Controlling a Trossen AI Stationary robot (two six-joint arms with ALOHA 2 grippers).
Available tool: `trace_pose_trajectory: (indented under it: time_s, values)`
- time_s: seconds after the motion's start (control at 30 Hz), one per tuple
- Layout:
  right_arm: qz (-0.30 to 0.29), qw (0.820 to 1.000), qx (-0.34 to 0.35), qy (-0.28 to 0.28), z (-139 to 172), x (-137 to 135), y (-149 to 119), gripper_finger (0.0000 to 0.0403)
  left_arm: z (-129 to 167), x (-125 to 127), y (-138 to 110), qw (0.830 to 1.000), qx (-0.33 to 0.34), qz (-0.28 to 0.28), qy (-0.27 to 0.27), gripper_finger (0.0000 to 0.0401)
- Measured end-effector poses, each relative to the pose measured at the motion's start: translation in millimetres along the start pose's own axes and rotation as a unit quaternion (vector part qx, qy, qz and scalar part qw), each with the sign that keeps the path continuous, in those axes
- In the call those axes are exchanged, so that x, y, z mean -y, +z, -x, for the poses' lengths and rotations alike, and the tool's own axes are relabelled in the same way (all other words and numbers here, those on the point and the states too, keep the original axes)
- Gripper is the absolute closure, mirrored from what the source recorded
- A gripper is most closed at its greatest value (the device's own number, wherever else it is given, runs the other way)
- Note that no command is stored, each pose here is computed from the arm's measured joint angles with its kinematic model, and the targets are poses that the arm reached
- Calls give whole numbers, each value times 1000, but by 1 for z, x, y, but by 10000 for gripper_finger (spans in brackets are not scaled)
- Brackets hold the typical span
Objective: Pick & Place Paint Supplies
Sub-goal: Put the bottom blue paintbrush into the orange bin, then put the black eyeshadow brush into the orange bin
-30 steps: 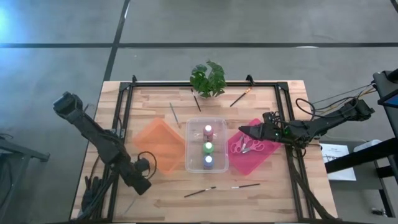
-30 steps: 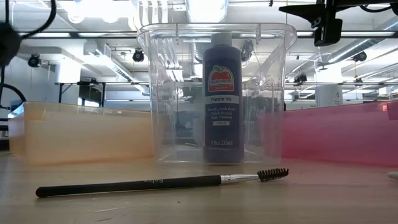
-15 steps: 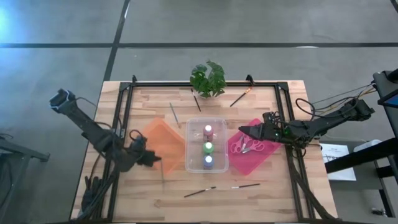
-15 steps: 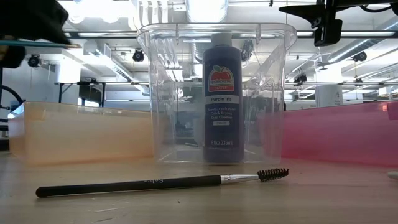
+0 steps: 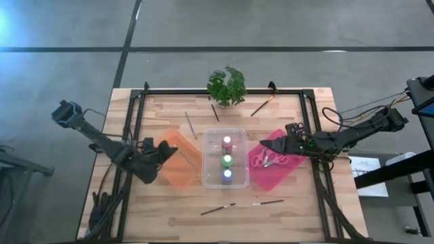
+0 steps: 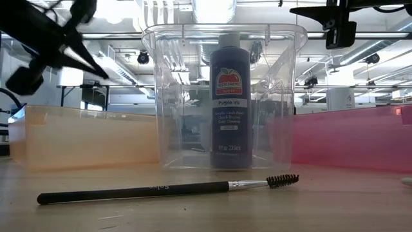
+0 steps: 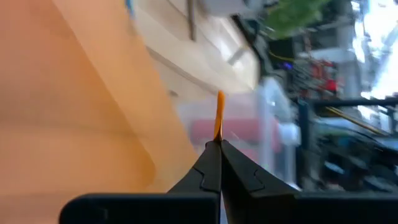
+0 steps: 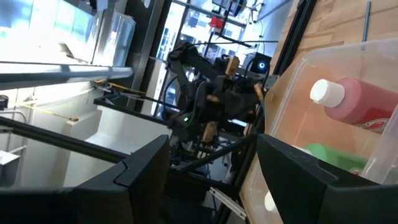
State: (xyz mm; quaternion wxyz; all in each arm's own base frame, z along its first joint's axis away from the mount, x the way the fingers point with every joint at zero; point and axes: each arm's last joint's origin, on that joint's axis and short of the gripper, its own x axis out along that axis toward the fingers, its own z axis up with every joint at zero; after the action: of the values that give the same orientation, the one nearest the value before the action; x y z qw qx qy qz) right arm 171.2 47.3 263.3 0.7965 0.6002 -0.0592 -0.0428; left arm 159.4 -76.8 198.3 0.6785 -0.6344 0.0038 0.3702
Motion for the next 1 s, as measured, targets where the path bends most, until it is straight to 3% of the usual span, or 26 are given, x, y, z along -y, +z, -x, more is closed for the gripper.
trace_pose_trajectory:
  time_s: [0.33, 0.67, 1.0]
  values:
    - [-4, 1000, -14, 4, 1, -1, -2, 164, -32, -4, 16, 996, 65, 21, 57, 400]
    - [4, 1000, -21, -9, 1, 2, -3, 164, -37, -4, 20, 995, 55, 18, 81, 398]
    - [6, 1000, -20, -15, 1, 3, -4, 164, -37, -3, 19, 995, 49, 11, 81, 310]
